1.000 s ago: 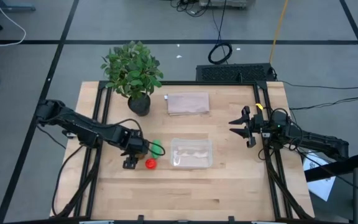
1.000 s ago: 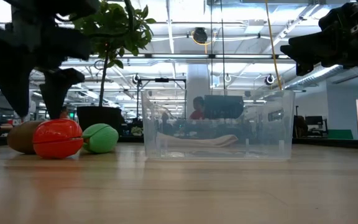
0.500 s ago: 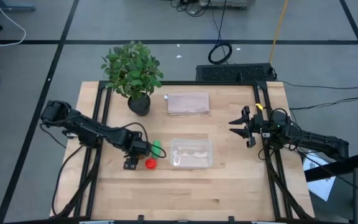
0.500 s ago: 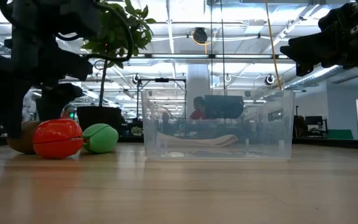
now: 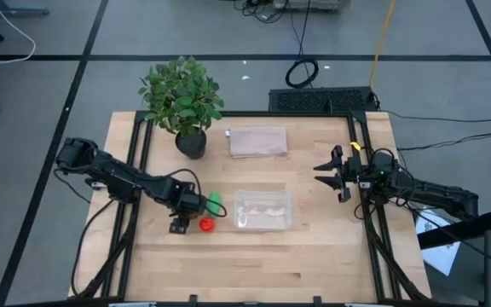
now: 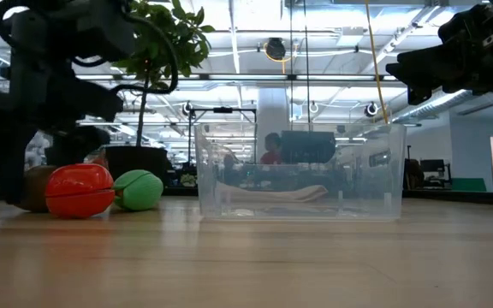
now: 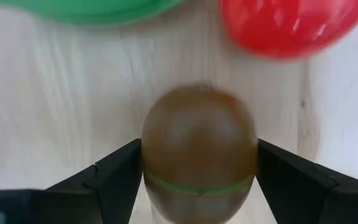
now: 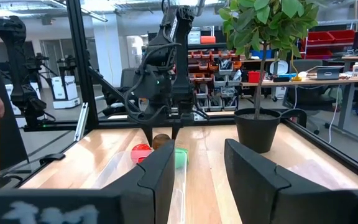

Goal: Pick and placing Produce into tupperware
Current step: Put the brown kiwi into the transparent bin

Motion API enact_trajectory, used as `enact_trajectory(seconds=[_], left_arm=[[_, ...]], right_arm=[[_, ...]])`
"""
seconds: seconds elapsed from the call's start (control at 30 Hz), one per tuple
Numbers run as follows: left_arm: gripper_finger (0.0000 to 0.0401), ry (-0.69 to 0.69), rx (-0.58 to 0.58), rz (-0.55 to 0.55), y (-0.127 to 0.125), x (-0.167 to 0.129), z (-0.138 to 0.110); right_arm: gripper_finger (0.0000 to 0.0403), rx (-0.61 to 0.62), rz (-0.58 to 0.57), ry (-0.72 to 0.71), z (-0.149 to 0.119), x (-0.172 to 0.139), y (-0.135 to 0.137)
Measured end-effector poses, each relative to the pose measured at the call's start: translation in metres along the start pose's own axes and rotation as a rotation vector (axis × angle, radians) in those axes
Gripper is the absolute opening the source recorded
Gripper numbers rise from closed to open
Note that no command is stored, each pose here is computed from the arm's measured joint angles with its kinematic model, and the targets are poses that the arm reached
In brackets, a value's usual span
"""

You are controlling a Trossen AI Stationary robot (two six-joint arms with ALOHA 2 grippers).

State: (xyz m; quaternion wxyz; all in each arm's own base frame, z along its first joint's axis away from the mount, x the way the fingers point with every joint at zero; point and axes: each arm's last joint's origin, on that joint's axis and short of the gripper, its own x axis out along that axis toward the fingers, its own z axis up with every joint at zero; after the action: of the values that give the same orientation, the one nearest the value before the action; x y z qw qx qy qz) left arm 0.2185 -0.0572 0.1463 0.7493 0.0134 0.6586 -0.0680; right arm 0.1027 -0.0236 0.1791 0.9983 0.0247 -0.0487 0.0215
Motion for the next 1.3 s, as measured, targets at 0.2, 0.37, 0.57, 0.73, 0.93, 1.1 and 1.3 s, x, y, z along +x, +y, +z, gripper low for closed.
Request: enact_trajectory(seconds=[0.2,0.37,0.57,0.73,0.93,1.1,1.3], left_arm=[[0.0292,0.000,0.000,0.003,0.0004,0.0023,-0.0017],[0.0292,-0.058,0.024,0.000,-0.0002,0.0021,0.0038],[0.0292,-0.064,0.023,0.000,0.0005,0.0021,0.0045],[0.0291,-0.050,0.009,0.004,0.0041,0.0060,0.0002],[0.0245,-0.054,-0.008,0.002,0.0085,0.0106,-0.0040],[0.0222,-0.057,-0.012,-0.014,0.0088,0.0096,-0.0028],[0.0222,-0.054,0.005,0.002,0.0082,0.0018,0.0026]], right_arm=[[0.0132,0.000,0.000,0.000,0.0001,0.0000,0.0000],[0.0132,0.000,0.000,0.000,0.0000,0.0000,0.0000],[0.0132,0.000,0.000,0.000,0.0001,0.0000,0.0000],[0.0132,0.000,0.000,0.000,0.0000,0.0000,0.0000],[0.0132,0.000,0.000,0.000,0.0000,0.0000,0.0000],[0.0132,0.001,0.000,0.001,-0.0001,0.0000,0.0000],[0.0132,0.001,0.000,0.001,-0.0001,0.0000,0.0000]])
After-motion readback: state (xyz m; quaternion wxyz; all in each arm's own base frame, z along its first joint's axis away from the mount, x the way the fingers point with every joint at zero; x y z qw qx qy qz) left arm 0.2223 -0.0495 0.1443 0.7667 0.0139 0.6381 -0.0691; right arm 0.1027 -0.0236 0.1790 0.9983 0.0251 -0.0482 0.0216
